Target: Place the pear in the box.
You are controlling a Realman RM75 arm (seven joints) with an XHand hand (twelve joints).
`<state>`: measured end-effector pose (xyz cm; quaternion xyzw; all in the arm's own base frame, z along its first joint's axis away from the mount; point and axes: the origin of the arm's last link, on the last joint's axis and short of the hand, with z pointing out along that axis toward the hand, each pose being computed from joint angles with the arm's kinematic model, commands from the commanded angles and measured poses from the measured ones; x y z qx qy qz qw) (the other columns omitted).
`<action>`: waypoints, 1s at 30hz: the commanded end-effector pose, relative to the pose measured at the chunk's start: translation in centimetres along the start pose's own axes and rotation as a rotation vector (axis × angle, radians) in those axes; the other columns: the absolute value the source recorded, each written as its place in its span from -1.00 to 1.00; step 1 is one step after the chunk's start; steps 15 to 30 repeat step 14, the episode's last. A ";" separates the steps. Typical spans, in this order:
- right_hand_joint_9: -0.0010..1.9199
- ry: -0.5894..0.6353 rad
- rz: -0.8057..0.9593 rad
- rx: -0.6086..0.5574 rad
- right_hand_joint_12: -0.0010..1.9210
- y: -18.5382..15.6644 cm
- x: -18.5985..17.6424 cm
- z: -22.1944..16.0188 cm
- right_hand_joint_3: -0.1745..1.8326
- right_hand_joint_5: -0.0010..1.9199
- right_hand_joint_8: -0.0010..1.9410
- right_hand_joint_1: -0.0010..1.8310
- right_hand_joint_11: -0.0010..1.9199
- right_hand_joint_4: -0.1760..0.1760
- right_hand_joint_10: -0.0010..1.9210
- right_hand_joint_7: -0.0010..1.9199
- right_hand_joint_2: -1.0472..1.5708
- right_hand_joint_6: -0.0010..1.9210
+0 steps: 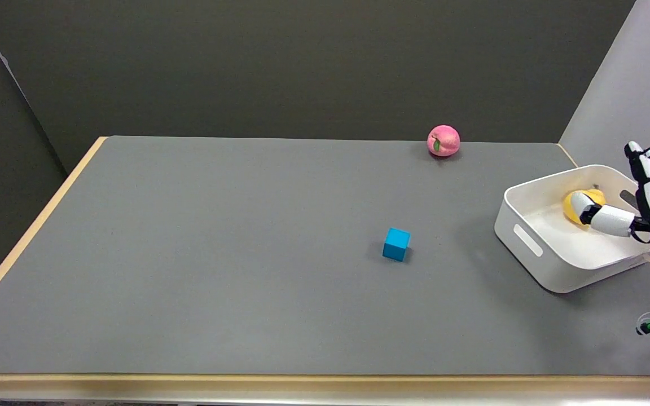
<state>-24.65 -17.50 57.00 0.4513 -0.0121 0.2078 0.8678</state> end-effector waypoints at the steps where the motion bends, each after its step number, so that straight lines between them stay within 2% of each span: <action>1: -1.00 0.154 0.231 0.190 -0.75 -4.4 0.3 -2.8 -0.13 -1.00 -1.00 -0.57 -1.00 0.08 -1.00 -1.00 0.20 -1.00; 4: -1.00 0.220 0.306 0.367 -0.90 -8.6 1.4 -4.8 -0.08 -1.00 -1.00 -0.56 -1.00 0.05 -1.00 -1.00 0.18 -1.00; 6: -1.00 0.228 0.333 0.499 -0.90 -11.9 1.7 -6.5 -0.12 -1.00 -1.00 -0.58 -1.00 0.03 -1.00 -1.00 0.20 -1.00; 8: -1.00 0.191 0.350 0.634 -0.90 -15.0 1.2 -8.5 -0.04 -1.00 -1.00 -0.60 -1.00 0.00 -1.00 -1.00 0.18 -0.94; 10: -1.00 0.162 0.366 0.715 -0.82 -17.0 0.6 -9.9 0.03 -1.00 -1.00 -0.65 -1.00 -0.01 -1.00 -1.00 0.18 -0.93; 14: -1.00 0.128 0.377 0.863 -0.71 -20.4 -0.2 -11.8 0.04 -0.97 -0.99 -0.68 -1.00 0.02 -1.00 -1.00 0.18 -0.83; 30: -1.00 0.128 0.377 0.863 -0.71 -20.4 -0.2 -11.8 0.04 -0.97 -0.99 -0.68 -1.00 0.02 -1.00 -1.00 0.18 -0.83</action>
